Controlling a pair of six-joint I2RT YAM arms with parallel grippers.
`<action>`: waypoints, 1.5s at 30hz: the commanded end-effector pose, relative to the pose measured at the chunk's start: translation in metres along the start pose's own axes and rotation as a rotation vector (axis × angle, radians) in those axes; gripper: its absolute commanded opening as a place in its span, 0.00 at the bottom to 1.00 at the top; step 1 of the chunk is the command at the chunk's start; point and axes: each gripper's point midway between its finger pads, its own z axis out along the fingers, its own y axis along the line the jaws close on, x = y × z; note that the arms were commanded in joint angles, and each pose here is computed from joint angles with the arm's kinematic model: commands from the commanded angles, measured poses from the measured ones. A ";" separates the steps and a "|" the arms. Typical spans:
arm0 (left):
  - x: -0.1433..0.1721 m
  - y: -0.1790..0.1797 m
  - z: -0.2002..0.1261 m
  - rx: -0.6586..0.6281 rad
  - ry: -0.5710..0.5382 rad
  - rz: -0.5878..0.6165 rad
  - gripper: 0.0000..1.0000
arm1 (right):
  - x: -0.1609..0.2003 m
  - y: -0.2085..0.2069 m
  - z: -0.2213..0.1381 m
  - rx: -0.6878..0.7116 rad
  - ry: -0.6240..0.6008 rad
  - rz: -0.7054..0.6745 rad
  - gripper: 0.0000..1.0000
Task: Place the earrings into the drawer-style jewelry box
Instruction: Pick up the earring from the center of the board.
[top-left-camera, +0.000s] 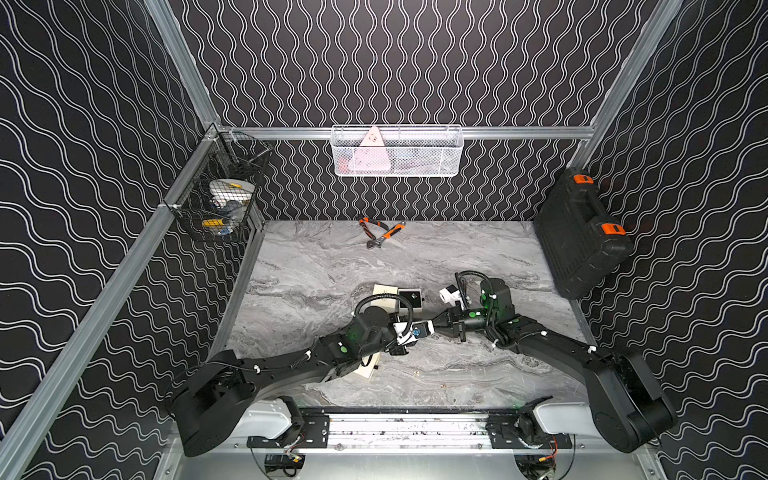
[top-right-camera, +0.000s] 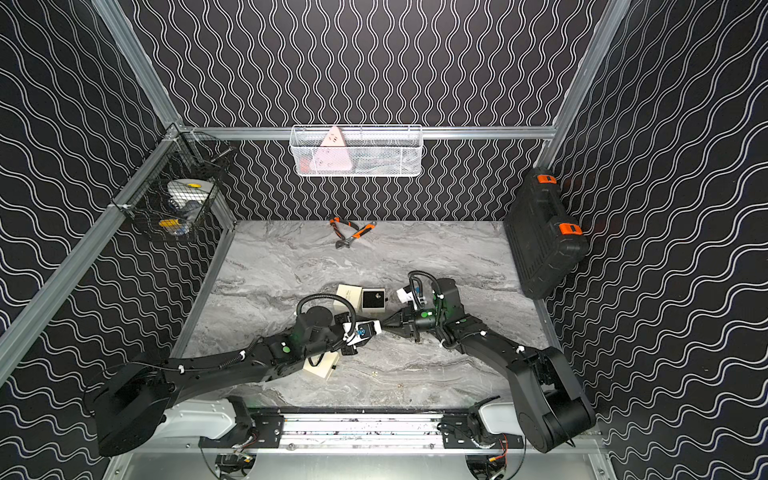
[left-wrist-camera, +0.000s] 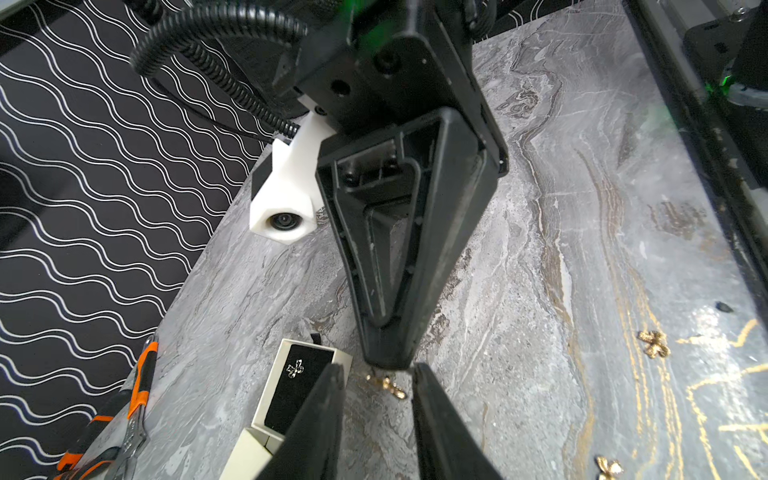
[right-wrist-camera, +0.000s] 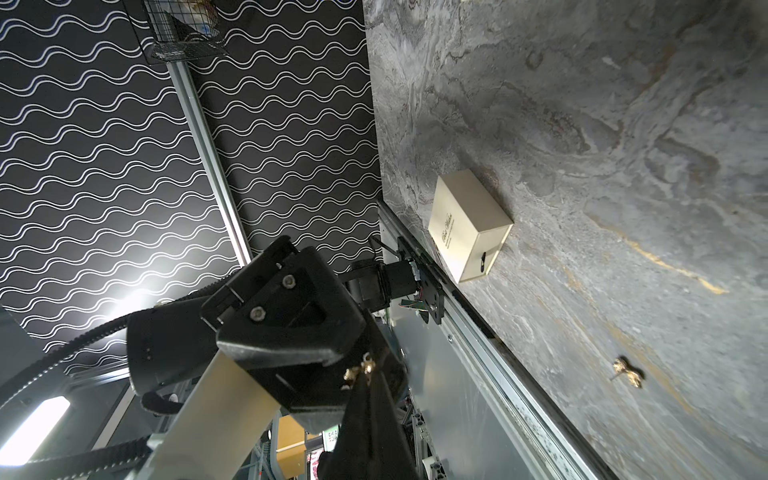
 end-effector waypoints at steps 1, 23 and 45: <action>-0.007 0.000 -0.001 0.014 -0.023 -0.006 0.31 | -0.002 0.002 0.000 -0.005 -0.005 -0.018 0.00; -0.004 0.001 0.001 0.021 0.006 -0.026 0.04 | -0.003 0.004 0.001 -0.012 -0.010 -0.017 0.00; 0.010 0.008 0.001 -0.177 0.104 0.269 0.00 | -0.018 -0.001 -0.027 0.180 -0.142 0.163 0.36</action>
